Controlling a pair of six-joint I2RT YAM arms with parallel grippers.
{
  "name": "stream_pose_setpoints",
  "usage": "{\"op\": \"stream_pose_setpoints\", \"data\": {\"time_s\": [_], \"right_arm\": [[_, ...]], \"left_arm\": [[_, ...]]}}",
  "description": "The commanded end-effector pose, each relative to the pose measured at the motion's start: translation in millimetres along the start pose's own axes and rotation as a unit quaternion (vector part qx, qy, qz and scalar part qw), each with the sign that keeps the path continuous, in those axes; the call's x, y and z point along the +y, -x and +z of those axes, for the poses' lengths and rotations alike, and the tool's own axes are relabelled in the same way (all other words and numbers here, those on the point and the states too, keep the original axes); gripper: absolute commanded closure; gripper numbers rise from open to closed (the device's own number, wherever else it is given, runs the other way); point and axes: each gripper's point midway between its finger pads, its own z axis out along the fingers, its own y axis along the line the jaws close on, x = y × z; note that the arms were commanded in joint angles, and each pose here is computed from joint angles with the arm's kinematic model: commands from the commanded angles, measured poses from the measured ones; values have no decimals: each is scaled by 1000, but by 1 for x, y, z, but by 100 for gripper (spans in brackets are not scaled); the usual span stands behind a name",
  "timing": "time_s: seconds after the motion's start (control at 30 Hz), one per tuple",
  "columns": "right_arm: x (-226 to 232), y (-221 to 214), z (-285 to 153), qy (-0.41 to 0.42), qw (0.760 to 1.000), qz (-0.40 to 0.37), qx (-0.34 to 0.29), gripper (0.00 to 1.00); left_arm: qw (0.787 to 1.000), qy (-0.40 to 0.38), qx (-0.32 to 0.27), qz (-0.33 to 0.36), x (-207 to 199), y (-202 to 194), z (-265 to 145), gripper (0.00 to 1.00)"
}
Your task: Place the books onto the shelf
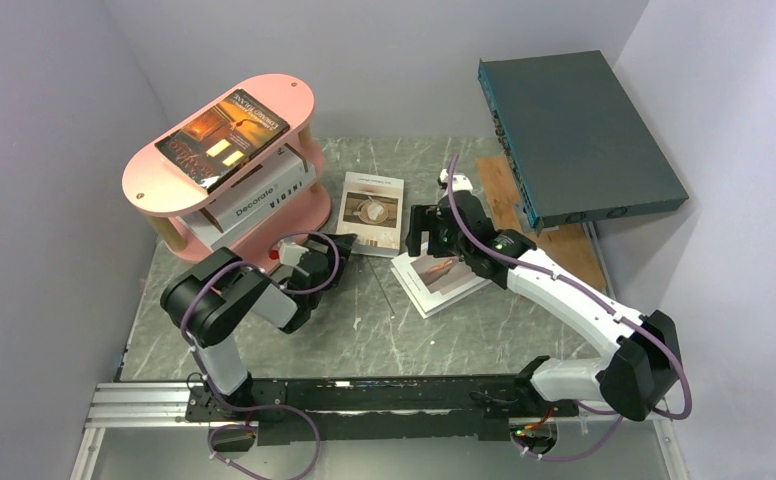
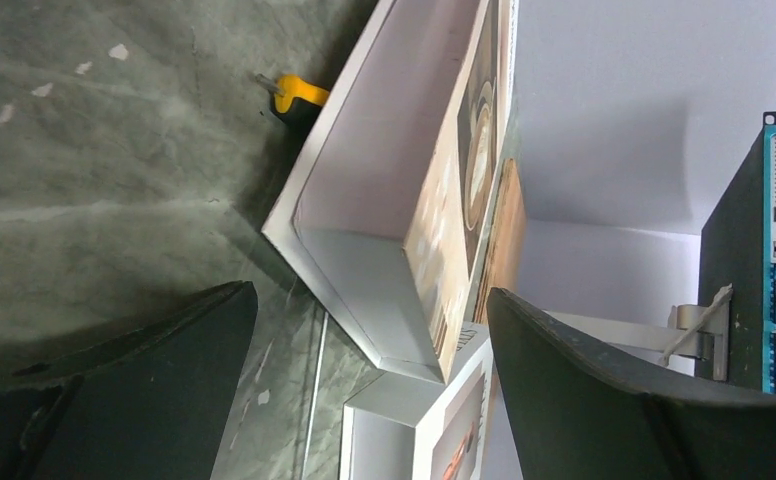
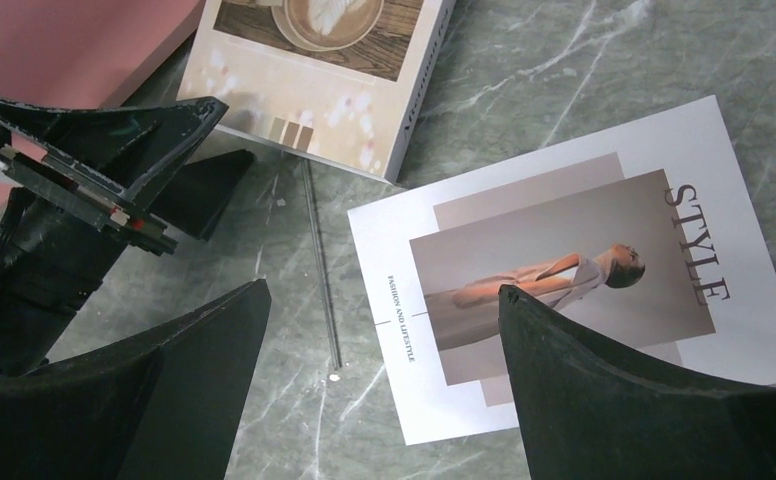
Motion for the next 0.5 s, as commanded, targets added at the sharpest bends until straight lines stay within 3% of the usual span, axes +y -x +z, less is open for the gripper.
{"op": "stream_pose_setpoints", "data": {"time_s": [0.0, 0.27, 0.47], "right_arm": [[-3, 4, -9, -5, 1000, 5, -13, 12], [-6, 4, -14, -10, 1000, 6, -12, 12], [-4, 1, -12, -6, 1000, 6, -7, 12]], "left_arm": [[999, -39, 4, -23, -27, -3, 6, 8], [999, -42, 9, -23, -29, -9, 17, 15], [998, -58, 8, -24, -34, -7, 15, 45]]}}
